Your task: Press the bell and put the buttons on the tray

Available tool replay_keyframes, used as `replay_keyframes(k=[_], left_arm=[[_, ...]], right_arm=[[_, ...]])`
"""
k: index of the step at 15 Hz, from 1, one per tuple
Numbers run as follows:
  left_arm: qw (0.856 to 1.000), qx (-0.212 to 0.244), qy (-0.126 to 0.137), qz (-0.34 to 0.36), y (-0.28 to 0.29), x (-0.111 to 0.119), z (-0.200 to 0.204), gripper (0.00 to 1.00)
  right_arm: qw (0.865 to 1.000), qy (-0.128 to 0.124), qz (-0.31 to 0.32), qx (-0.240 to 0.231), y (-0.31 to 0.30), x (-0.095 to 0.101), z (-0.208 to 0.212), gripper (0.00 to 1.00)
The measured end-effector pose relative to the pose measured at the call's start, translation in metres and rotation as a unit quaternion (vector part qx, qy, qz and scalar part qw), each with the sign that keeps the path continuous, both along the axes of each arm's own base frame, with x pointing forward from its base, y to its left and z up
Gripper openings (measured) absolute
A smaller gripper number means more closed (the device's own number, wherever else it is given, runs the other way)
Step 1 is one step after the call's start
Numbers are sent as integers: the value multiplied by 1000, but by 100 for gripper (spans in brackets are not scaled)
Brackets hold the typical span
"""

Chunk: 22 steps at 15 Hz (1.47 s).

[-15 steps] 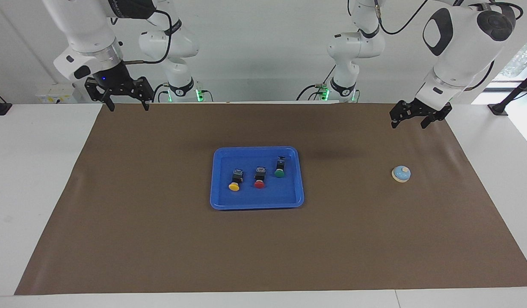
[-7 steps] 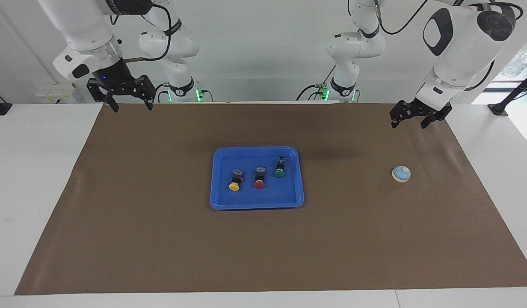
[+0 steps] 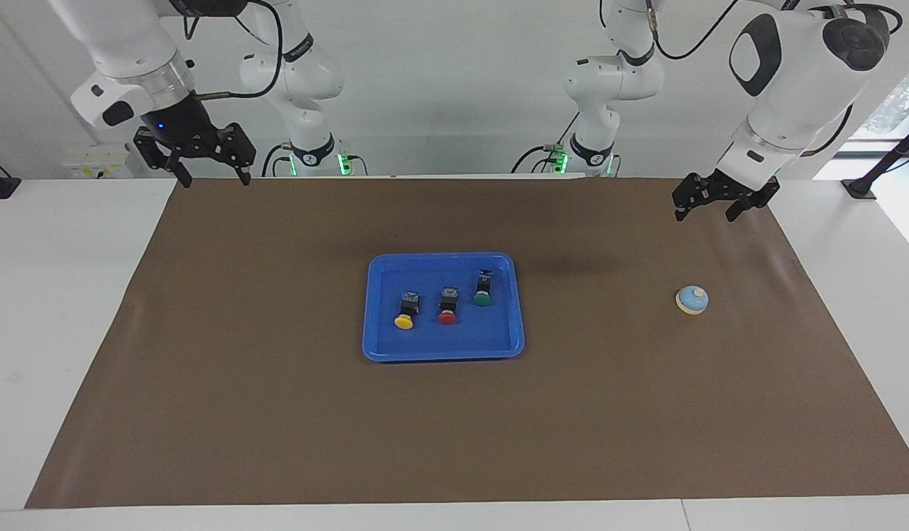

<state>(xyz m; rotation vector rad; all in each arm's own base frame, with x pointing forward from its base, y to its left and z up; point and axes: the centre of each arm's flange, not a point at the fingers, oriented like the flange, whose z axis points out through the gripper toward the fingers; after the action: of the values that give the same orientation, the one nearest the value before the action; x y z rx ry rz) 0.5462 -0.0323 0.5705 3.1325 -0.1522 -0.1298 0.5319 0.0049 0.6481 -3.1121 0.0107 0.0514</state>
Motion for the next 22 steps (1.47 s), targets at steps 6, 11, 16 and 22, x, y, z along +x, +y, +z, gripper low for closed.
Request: replay_keyframes(k=[6, 11, 16, 22], left_arm=[[1000, 0, 0, 0, 0, 0, 0, 100], [1000, 0, 0, 0, 0, 0, 0, 100], [1000, 0, 0, 0, 0, 0, 0, 100], [1000, 0, 0, 0, 0, 0, 0, 100]], right_arm=[[1000, 7, 3, 0, 3, -2, 0, 100], [1000, 11, 4, 0, 4, -2, -2, 100], [1000, 11, 4, 0, 4, -2, -2, 100], [1000, 11, 4, 0, 4, -2, -2, 100]])
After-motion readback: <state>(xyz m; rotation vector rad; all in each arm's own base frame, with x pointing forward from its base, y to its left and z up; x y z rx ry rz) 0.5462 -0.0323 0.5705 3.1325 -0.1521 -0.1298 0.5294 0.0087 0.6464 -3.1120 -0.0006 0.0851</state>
